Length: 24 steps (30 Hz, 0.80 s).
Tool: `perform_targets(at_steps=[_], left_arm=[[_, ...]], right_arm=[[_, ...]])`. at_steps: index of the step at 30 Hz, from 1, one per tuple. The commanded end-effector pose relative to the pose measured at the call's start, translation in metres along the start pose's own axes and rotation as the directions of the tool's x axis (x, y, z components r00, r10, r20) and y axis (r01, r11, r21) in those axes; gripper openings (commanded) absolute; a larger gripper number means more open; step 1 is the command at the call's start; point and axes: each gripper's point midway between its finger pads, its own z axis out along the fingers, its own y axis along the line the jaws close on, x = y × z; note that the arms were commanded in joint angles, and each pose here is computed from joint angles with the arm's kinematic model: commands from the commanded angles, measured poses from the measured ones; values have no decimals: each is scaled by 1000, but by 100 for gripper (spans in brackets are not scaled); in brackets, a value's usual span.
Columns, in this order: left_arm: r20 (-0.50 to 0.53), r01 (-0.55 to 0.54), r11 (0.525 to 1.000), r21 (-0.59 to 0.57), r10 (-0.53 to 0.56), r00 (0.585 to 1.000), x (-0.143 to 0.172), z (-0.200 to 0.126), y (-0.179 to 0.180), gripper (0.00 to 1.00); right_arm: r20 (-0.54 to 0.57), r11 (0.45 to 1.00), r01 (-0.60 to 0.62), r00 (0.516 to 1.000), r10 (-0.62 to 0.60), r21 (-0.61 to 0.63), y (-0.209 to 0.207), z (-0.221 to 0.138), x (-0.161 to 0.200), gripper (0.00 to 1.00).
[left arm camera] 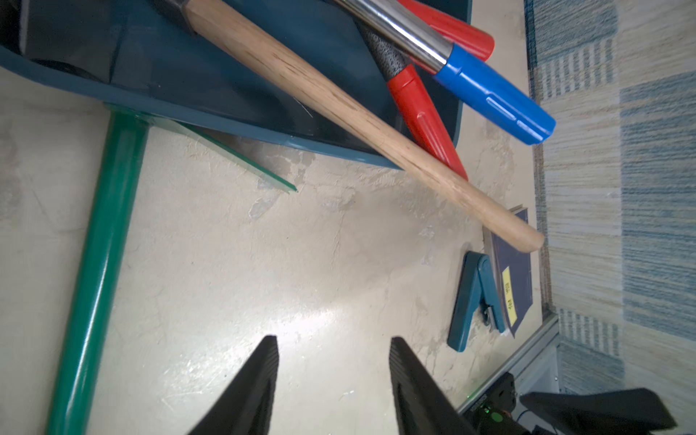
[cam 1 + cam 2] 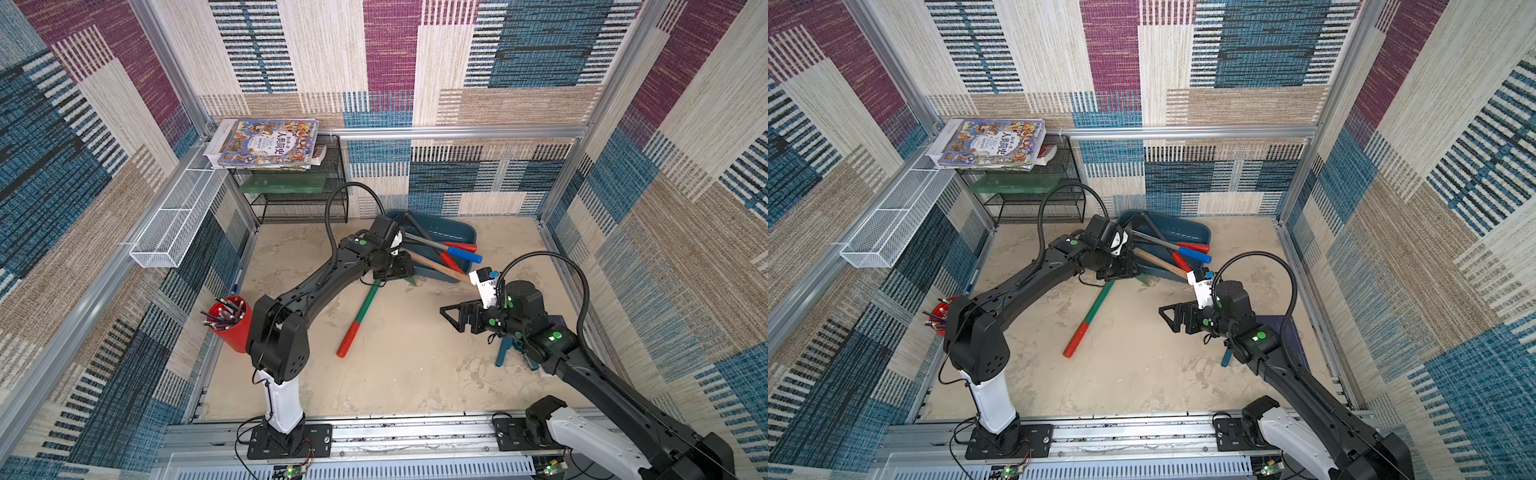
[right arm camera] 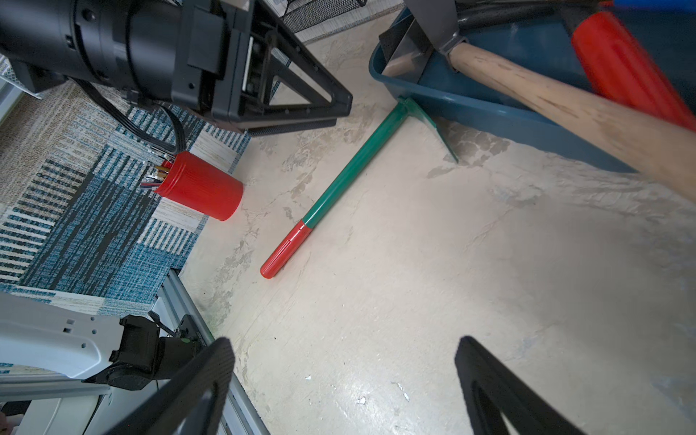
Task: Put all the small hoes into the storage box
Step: Pick up the hoe from the center of the board.
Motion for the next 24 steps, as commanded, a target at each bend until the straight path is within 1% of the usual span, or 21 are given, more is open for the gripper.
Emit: perform_targets(at_steps=[1,5,6,9,14,17,21,24], left_arm=[[-34,-73,993,-94,70,997,11,-7,19,52],[-54,-97,981,-168,89,995,18,-8,35,54],[-58,-97,977,-191,88,994,20,-9,40,59],[-61,-105,969,-226,94,994,23,-9,48,63],[-91,-127,961,-246,107,990,27,-2,57,63],[-127,-148,958,-244,120,985,30,5,61,62],[-178,-193,947,-258,150,973,32,14,68,61],[-194,-224,937,-269,175,965,29,19,72,61]], right_arm=[[21,999,34,999,-33,-34,10,3,-9,96],[-9,997,56,998,-57,-51,16,10,-6,96],[-16,997,61,998,-62,-54,18,11,-4,95],[-36,996,68,997,-71,-57,20,17,-2,95],[-64,996,72,995,-76,-61,23,27,1,96],[-72,995,76,994,-80,-63,25,31,2,96],[-78,995,79,993,-84,-64,26,34,2,96],[-85,994,82,992,-88,-70,27,37,4,96]])
